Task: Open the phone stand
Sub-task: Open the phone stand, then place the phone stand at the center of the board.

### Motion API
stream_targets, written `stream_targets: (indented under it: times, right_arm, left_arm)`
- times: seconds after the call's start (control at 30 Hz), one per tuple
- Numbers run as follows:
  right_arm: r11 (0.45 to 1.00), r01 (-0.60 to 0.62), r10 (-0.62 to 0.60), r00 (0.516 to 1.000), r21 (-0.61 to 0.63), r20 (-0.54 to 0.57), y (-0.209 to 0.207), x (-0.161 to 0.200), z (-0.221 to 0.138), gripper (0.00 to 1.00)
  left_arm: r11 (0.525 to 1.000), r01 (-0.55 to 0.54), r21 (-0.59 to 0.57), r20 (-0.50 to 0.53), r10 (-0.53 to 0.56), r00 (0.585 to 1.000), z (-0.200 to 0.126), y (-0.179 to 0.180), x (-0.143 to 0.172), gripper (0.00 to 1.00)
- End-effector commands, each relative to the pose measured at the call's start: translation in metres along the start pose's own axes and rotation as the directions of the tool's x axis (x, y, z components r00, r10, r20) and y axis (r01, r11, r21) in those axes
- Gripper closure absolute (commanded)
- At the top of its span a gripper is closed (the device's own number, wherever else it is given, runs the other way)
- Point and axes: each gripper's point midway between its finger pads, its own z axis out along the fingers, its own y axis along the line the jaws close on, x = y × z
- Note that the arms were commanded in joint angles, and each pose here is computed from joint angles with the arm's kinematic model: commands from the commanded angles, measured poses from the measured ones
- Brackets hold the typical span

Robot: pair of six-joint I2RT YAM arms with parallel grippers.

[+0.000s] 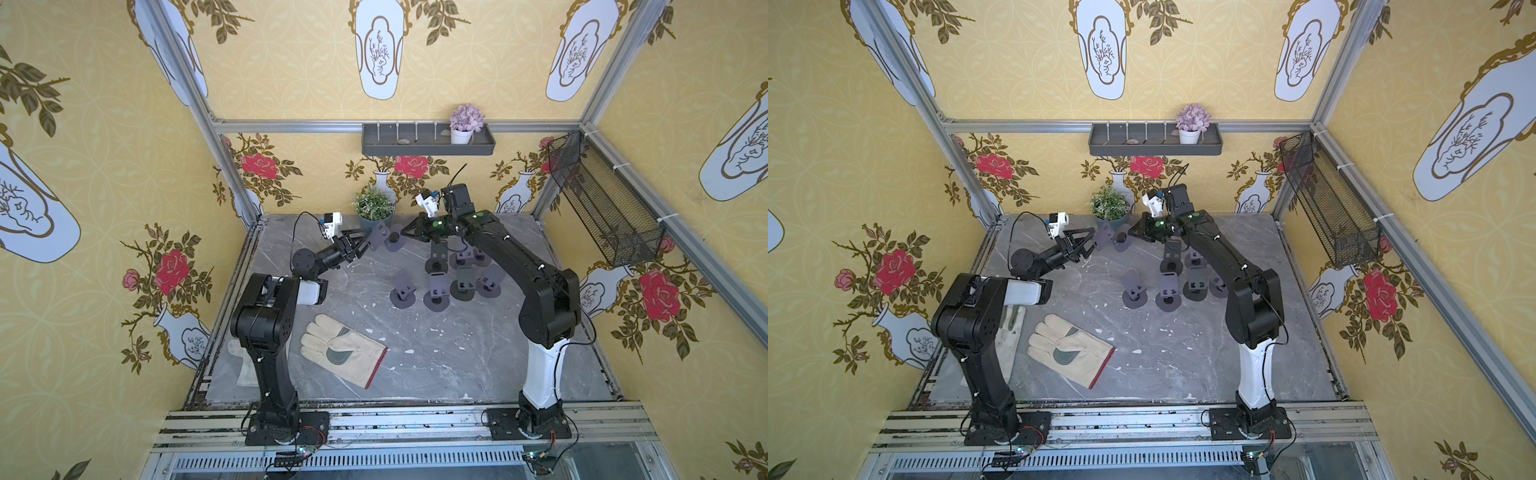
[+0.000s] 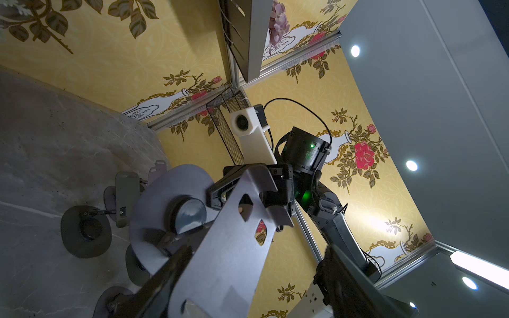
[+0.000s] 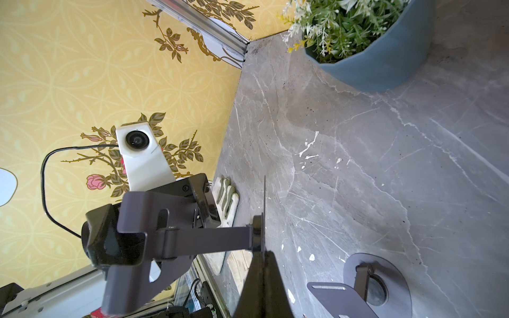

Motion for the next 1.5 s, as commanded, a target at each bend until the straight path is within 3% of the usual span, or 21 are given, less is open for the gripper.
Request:
stream_targets:
  times: [0.0, 0.23, 0.53, 0.73, 1.03, 1.47]
  right_arm:
    - [1.000, 0.027, -0.027, 0.999, -0.009, 0.030, 0.004, -0.010, 0.001, 1.00]
    - [1.000, 0.029, -0.028, 0.999, -0.007, 0.036, 0.003, -0.015, 0.004, 1.00]
    - [0.999, 0.039, -0.039, 0.999, 0.001, 0.038, 0.003, -0.014, 0.004, 1.00]
    - [0.998, 0.058, -0.059, 0.997, 0.041, 0.043, -0.004, -0.012, 0.001, 1.00]
    - [0.976, 0.123, -0.139, 0.987, 0.179, 0.084, -0.013, -0.023, -0.014, 1.00]
    - [0.925, 0.255, -0.304, 0.941, 0.281, 0.149, 0.014, -0.037, -0.042, 1.00]
  left_arm:
    - [0.992, -0.103, 0.074, -0.010, 0.104, 0.995, -0.001, -0.022, 0.003, 0.32]
    - [0.992, -0.096, 0.076, -0.015, 0.097, 0.995, -0.001, -0.022, 0.004, 0.44]
    - [0.993, -0.088, 0.075, -0.013, 0.089, 0.996, -0.001, -0.020, 0.003, 0.77]
    - [0.994, -0.083, 0.077, -0.025, 0.085, 0.996, 0.000, -0.019, 0.002, 0.90]
    - [0.997, -0.056, 0.059, -0.072, 0.060, 0.996, -0.004, -0.011, 0.014, 0.99]
    - [1.000, -0.003, -0.003, -0.087, 0.002, 0.996, -0.023, 0.011, 0.028, 1.00]
